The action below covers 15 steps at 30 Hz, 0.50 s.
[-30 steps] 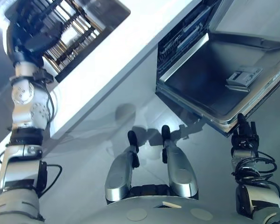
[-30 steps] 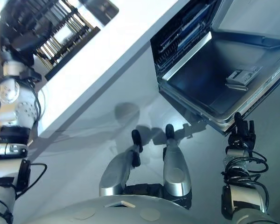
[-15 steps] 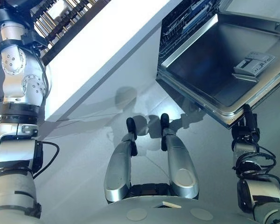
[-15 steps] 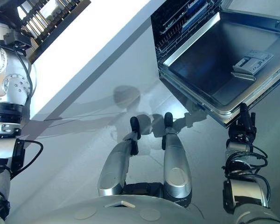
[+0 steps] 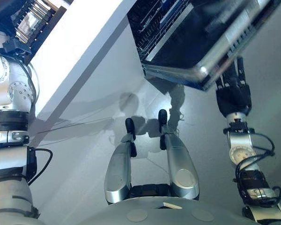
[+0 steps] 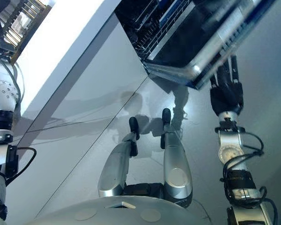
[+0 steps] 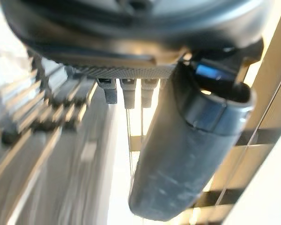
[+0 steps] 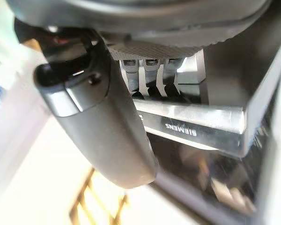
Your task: Pick up plates and place into dishwasher.
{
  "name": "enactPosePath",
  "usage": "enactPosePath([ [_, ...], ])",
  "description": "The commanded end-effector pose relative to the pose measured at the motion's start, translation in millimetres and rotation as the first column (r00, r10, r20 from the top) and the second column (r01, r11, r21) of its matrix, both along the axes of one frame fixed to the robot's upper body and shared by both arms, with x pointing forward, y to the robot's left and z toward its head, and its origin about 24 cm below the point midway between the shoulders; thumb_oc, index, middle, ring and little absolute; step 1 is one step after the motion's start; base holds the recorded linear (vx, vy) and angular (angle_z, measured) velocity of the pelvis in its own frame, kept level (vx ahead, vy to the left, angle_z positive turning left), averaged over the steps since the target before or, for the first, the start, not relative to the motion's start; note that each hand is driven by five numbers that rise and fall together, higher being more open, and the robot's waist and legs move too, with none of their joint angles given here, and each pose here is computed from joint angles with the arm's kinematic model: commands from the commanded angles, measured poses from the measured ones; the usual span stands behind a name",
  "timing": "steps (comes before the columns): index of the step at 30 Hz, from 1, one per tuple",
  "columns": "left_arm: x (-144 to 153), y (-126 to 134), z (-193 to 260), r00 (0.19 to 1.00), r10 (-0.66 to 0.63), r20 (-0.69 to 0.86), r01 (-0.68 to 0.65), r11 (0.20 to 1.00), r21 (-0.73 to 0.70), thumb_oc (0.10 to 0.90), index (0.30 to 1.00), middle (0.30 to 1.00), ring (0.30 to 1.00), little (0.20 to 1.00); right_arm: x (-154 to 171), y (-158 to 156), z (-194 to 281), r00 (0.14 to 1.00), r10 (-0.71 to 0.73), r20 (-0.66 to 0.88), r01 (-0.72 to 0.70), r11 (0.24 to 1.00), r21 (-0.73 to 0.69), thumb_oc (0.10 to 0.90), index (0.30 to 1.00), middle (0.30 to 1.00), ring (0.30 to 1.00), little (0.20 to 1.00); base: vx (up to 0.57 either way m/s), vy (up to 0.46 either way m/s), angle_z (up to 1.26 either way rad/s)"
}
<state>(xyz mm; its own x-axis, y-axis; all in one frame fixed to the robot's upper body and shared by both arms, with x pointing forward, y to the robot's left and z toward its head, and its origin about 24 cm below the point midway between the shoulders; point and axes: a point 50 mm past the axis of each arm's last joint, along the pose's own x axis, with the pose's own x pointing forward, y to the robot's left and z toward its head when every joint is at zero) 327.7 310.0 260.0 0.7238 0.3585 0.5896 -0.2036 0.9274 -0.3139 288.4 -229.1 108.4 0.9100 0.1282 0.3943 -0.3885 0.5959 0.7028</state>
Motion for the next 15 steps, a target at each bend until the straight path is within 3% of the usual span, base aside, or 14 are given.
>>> enactPosePath([
  [1,-14,-5,15,0.986,-0.023,0.165,0.019,0.999,0.027,0.8,0.9,0.9,0.9,0.9,-11,111,131,0.643,0.508,0.573,-0.419,0.86,-0.291,0.8,0.9,0.9,0.9,0.9,0.08,0.085,0.13],
  [6,-15,4,-1,0.991,-0.013,0.134,0.011,1.0,0.016,0.8,0.9,0.9,0.9,0.9,2,90,117,0.806,0.326,0.493,-0.304,0.944,-0.127,0.8,0.9,0.9,0.9,0.9,0.09,0.074,0.33],
  [8,-18,9,-8,0.993,0.002,0.121,-0.005,1.0,0.022,0.8,0.9,0.9,0.9,0.9,9,72,102,0.898,0.165,0.407,-0.163,0.986,-0.04,0.8,0.9,0.9,0.9,0.9,0.07,0.072,0.6],
  [15,-36,7,-39,0.997,0.0,0.075,-0.003,0.999,0.043,0.8,0.9,0.9,0.9,0.9,-2,31,37,0.982,-0.087,0.167,0.079,0.995,0.055,0.8,0.9,0.9,0.9,0.9,0.05,0.043,0.11],
])
